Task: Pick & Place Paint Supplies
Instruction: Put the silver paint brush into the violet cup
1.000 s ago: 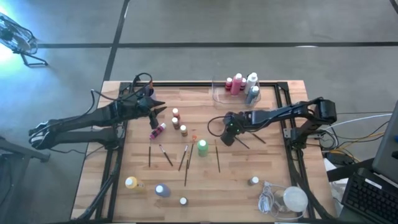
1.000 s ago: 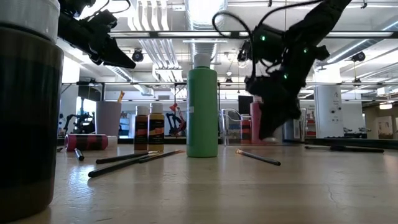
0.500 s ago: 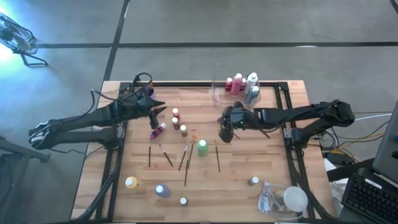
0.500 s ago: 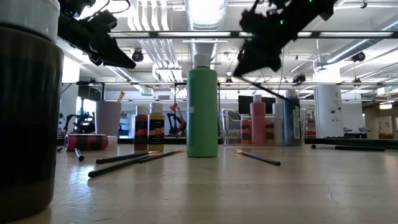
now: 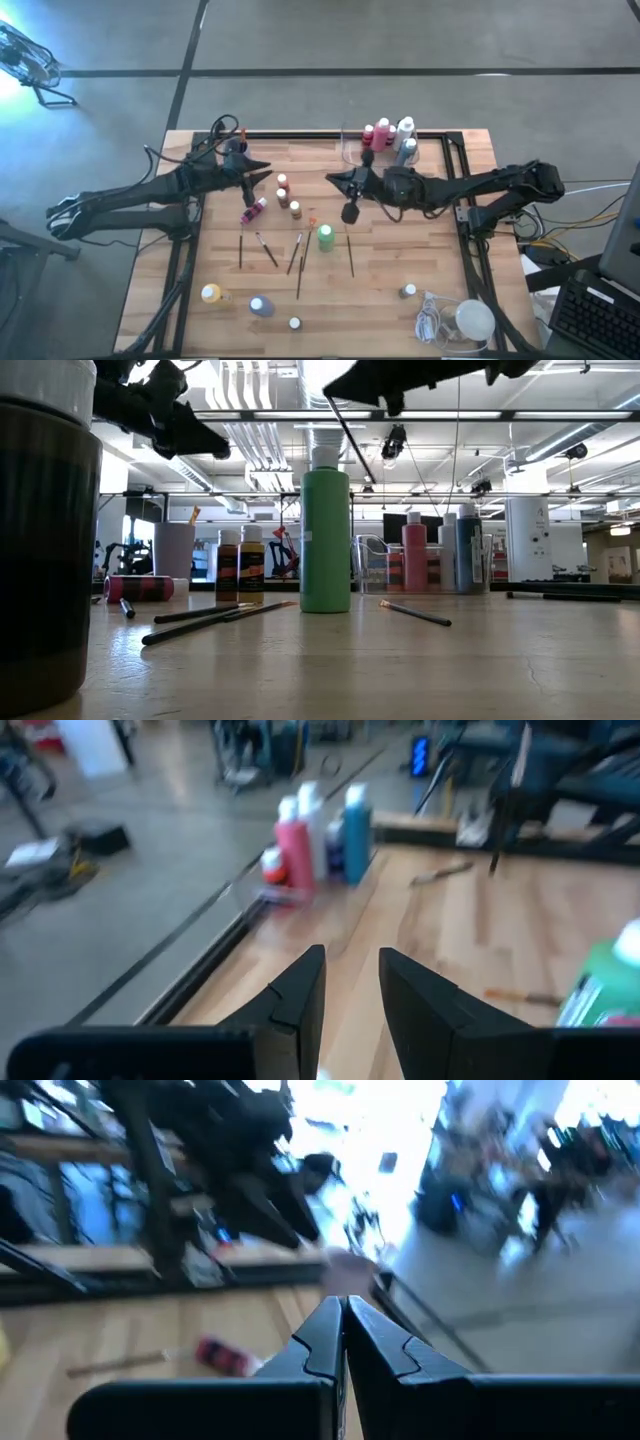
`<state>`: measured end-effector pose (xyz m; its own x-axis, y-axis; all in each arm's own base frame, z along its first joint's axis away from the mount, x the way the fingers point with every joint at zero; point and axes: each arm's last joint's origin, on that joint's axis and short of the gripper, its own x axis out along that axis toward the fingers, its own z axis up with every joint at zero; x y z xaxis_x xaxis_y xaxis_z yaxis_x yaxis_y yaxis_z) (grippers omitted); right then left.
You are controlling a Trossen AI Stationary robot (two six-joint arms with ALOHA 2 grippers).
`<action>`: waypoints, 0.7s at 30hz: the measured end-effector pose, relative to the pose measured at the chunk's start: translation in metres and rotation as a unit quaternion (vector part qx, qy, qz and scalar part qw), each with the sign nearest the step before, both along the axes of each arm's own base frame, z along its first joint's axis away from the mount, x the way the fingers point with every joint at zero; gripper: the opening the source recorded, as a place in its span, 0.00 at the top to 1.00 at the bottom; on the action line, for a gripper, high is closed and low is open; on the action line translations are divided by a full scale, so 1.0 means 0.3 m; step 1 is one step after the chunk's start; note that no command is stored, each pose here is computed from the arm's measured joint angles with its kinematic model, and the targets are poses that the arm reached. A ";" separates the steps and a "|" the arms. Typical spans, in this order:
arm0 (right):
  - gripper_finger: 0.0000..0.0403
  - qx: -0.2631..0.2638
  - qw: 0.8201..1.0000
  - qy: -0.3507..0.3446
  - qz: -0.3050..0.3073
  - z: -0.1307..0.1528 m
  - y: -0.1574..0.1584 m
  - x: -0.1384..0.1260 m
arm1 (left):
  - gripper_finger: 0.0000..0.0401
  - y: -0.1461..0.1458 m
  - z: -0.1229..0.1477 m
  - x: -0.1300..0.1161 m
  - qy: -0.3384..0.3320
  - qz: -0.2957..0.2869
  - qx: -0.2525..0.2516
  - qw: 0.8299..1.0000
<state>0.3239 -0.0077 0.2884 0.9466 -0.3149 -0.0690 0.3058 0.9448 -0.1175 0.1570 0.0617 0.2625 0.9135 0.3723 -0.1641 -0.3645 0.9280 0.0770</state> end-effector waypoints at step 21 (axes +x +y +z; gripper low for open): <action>0.98 -0.084 0.981 -0.131 0.120 -0.013 0.075 0.127 | 0.74 -0.019 -0.006 0.107 -0.138 -0.249 0.036 0.958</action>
<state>0.3620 0.0149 0.2846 0.9731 -0.0675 0.2202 0.1180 0.9671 -0.2252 0.1890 0.0561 0.2606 0.9858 -0.1193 0.1183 0.1062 0.9881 0.1115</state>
